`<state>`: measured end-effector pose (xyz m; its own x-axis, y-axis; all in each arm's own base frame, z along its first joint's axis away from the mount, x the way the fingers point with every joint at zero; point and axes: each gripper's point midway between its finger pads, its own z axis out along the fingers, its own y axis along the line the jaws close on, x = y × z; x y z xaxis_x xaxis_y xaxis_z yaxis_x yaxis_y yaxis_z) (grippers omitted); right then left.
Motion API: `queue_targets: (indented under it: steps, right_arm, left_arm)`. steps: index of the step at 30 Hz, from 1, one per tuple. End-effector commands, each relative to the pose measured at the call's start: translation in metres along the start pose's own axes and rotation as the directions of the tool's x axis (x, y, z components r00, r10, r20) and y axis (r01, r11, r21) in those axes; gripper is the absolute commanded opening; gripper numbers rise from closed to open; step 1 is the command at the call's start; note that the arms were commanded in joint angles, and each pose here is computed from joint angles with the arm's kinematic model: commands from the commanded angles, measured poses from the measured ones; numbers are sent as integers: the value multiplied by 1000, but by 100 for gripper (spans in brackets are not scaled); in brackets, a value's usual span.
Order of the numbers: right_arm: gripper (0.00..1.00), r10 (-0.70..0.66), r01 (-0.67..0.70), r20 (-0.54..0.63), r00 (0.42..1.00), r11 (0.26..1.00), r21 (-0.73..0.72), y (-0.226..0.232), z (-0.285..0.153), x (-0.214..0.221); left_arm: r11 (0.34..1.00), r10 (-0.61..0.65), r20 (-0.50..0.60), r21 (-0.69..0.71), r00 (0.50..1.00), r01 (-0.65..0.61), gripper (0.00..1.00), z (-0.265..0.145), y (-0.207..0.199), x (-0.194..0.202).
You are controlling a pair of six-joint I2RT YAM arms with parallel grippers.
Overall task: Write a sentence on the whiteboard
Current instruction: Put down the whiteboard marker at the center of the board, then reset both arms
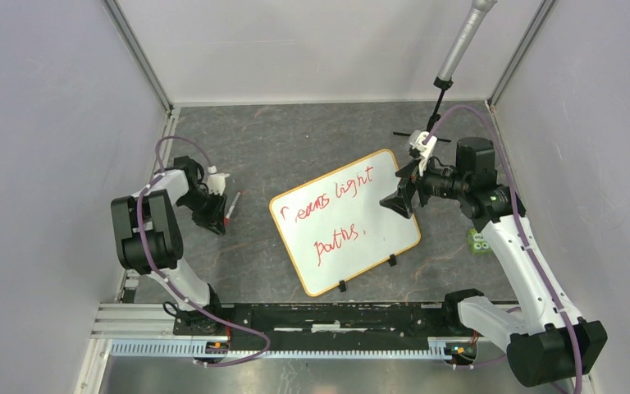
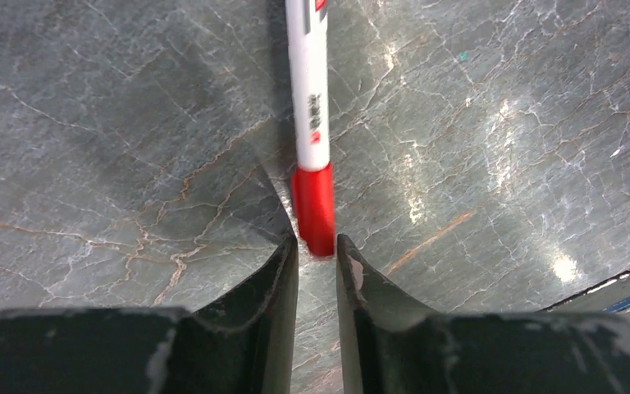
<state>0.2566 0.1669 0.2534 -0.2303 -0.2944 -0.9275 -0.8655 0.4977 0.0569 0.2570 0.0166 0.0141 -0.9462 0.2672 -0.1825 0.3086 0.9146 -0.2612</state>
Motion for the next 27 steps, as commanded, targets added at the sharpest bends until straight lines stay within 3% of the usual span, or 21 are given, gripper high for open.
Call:
queue_targets:
  steps: [1,8,13,20,27]
  right_arm:
    - [98,-30,29,11,1000,999,24,-2,-4,-4]
    - [98,-40,40,7,999,999,36,-3,-7,-5]
    - [98,-58,58,3,998,997,56,-3,-11,-7]
    - [98,-82,82,-6,997,988,131,-15,-20,-17]
    - [98,-65,66,-12,998,978,198,-40,-30,-25]
  left_arm:
    - [998,54,-15,-28,998,-55,32,8,6,2]
    - [996,77,-11,-44,997,-77,43,1,1,0]
    - [996,87,30,-37,996,-86,57,-19,-8,-12]
    - [990,107,133,-105,985,-93,99,-62,-11,-38]
    - [989,125,273,-112,954,-97,100,-122,-27,-78]
